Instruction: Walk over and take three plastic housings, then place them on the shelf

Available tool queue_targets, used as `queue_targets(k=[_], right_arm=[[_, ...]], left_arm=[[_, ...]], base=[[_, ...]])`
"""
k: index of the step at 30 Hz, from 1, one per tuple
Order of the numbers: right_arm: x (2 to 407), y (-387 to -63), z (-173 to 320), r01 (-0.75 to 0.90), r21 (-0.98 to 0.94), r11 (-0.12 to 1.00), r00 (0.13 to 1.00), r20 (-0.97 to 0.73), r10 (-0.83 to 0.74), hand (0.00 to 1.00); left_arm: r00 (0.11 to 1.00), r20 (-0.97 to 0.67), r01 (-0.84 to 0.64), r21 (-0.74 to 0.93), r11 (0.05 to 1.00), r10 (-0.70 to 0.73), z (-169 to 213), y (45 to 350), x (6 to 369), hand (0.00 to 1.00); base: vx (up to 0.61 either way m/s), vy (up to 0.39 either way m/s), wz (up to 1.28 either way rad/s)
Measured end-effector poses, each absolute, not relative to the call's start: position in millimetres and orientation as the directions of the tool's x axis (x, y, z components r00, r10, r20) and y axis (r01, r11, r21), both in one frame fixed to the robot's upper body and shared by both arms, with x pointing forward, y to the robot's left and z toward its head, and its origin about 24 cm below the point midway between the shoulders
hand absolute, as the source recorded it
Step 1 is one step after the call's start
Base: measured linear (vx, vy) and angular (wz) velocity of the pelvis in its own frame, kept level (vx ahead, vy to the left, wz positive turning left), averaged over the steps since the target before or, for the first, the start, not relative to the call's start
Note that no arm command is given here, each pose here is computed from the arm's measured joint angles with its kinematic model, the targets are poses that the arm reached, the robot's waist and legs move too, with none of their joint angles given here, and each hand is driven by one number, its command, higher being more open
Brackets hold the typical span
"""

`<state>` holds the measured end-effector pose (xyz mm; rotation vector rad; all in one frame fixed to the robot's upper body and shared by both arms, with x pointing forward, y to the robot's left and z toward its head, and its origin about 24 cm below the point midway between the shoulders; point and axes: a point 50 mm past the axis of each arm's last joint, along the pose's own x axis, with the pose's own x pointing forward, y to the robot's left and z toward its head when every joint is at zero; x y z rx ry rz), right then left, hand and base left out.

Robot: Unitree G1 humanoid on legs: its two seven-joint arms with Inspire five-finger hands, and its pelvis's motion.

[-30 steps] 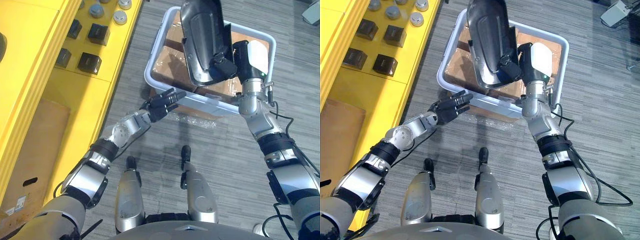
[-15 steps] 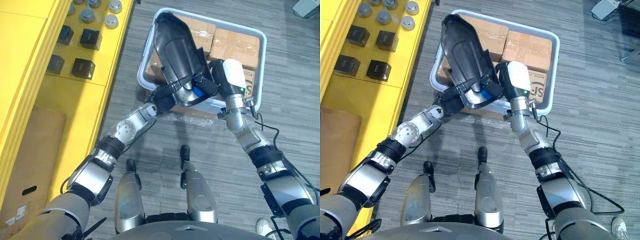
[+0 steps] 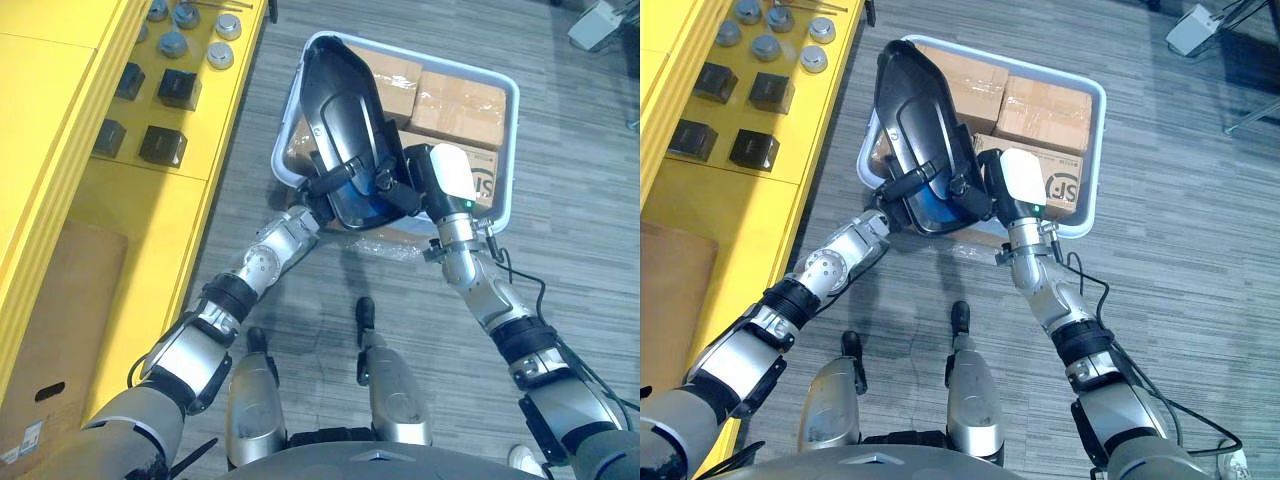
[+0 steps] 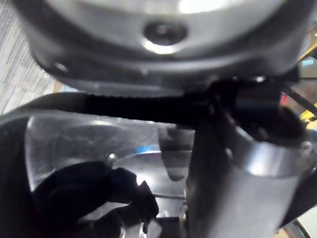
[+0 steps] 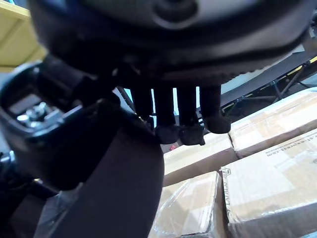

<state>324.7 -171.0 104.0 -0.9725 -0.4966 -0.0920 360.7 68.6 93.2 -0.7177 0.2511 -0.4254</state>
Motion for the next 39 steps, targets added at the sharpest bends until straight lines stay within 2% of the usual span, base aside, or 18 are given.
queue_targets(k=[6, 10, 14, 15, 21, 24, 27, 29, 35, 39], right_arm=[[310.2, -162.8, 81.9, 0.273, -0.739, 0.615, 0.900, 0.422, 0.107, 0.00], [289.0, -154.9, 51.6, 0.236, -0.716, 0.657, 0.929, 0.365, 0.065, 0.00], [267.2, -147.6, 36.0, 0.236, -0.677, 0.697, 0.936, 0.352, 0.025, 0.00], [264.2, -145.3, 34.8, 0.233, -0.673, 0.702, 0.935, 0.353, 0.027, 1.00], [246.4, -126.9, 36.4, 0.222, -0.589, 0.777, 0.926, 0.376, 0.020, 1.00], [238.2, -125.2, 38.6, 0.249, -0.514, 0.821, 0.919, 0.392, -0.033, 1.00], [229.4, -118.3, 42.9, 0.217, -0.389, 0.895, 0.915, 0.400, -0.048, 1.00], [226.2, -112.5, 57.8, 0.154, -0.178, 0.972, 0.911, 0.406, -0.070, 1.00], [230.7, -139.7, 75.3, 0.059, 0.138, 0.989, 0.912, 0.395, -0.110, 1.00], [223.7, -167.0, 73.0, 0.074, 0.272, 0.959, 0.917, 0.359, -0.173, 1.00]], left_arm=[[0.910, -0.099, 0.231, -0.687, 0.689, -0.403, 67.5, 65.6, 347.2, 0.00], [0.914, -0.142, 0.197, -0.666, 0.719, -0.381, 40.3, 67.8, 329.9, 0.00], [0.916, -0.140, 0.209, -0.635, 0.744, -0.377, 30.7, 70.5, 311.3, 0.00], [0.920, -0.135, 0.205, -0.637, 0.743, -0.369, 29.2, 73.0, 306.8, 0.00], [0.953, -0.077, 0.192, -0.594, 0.781, -0.293, 32.4, 92.8, 284.7, 0.00], [0.979, -0.033, 0.150, -0.551, 0.821, -0.201, 42.0, 104.0, 281.1, 0.00], [0.997, 0.029, 0.073, -0.437, 0.897, -0.067, 56.8, 117.4, 282.8, 0.00], [0.996, 0.080, 0.004, -0.349, 0.937, 0.025, 64.3, 125.8, 275.4, 0.00], [0.971, 0.151, -0.163, -0.141, 0.977, 0.184, 61.8, 141.0, 255.7, 0.00], [0.911, 0.289, -0.305, -0.009, 0.952, 0.294, 73.4, 155.4, 249.2, 0.00]], base=[[0.02, 0.006, -0.02], [0.03, -0.004, 0.00], [0.02, 0.005, -0.03], [0.03, 0.015, -0.03], [0.02, 0.005, 0.04], [0.01, -0.005, 0.21], [0.00, -0.016, 0.19], [-0.02, -0.006, 0.12], [-0.03, 0.013, 0.03], [-0.06, -0.007, -0.01]])
